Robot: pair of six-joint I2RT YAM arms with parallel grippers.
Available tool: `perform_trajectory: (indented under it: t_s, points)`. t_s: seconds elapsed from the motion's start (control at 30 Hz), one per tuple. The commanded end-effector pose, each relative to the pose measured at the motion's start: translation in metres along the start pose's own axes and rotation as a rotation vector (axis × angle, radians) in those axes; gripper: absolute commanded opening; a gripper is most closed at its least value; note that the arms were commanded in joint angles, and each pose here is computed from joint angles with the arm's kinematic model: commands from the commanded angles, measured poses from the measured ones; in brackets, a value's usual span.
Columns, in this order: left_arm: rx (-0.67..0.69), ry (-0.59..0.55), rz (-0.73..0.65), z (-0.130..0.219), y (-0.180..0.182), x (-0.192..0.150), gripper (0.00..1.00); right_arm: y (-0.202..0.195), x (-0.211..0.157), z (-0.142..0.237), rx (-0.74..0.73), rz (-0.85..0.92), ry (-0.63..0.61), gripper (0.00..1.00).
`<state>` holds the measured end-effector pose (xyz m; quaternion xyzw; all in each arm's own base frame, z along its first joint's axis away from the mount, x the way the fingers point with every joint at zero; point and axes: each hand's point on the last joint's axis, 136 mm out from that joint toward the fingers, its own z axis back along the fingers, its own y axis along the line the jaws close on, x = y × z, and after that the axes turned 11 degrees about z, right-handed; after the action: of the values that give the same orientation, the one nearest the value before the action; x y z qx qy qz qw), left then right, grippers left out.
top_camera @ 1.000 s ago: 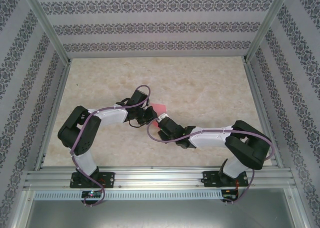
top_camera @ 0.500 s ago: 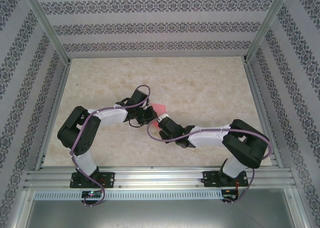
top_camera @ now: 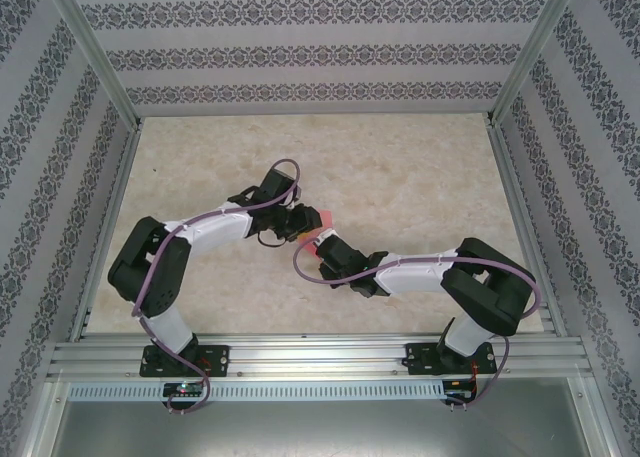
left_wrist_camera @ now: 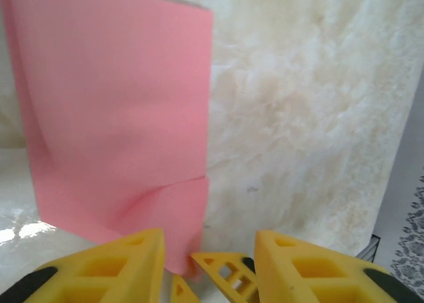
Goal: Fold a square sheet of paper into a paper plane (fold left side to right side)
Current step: Fourth fold the wing at the center of the table.
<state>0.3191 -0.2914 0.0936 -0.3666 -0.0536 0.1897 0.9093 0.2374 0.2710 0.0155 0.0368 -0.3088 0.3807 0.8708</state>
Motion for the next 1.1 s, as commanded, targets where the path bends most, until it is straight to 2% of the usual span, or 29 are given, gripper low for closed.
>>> perform_trajectory:
  t_s: [0.0,0.13,0.3,0.6,1.07]
  points:
    - [-0.010,-0.060,-0.034,0.029,-0.011,0.014,0.45,-0.001,-0.004,-0.004,0.010,-0.009,0.010,0.21]
    - [0.004,-0.084,-0.011,0.041,0.001,0.022,0.49,-0.001,-0.005,-0.005,0.016,-0.017,0.009,0.18]
    - [0.011,-0.094,0.018,0.042,0.020,0.020,0.49,-0.006,-0.001,-0.002,0.039,-0.057,-0.017,0.17]
    - [0.021,-0.035,0.059,0.019,0.052,-0.005,0.34,-0.015,0.002,0.003,0.106,-0.140,-0.059,0.16]
    - [0.002,0.018,0.041,-0.013,0.034,-0.015,0.30,-0.020,0.004,0.006,0.141,-0.186,-0.092,0.13]
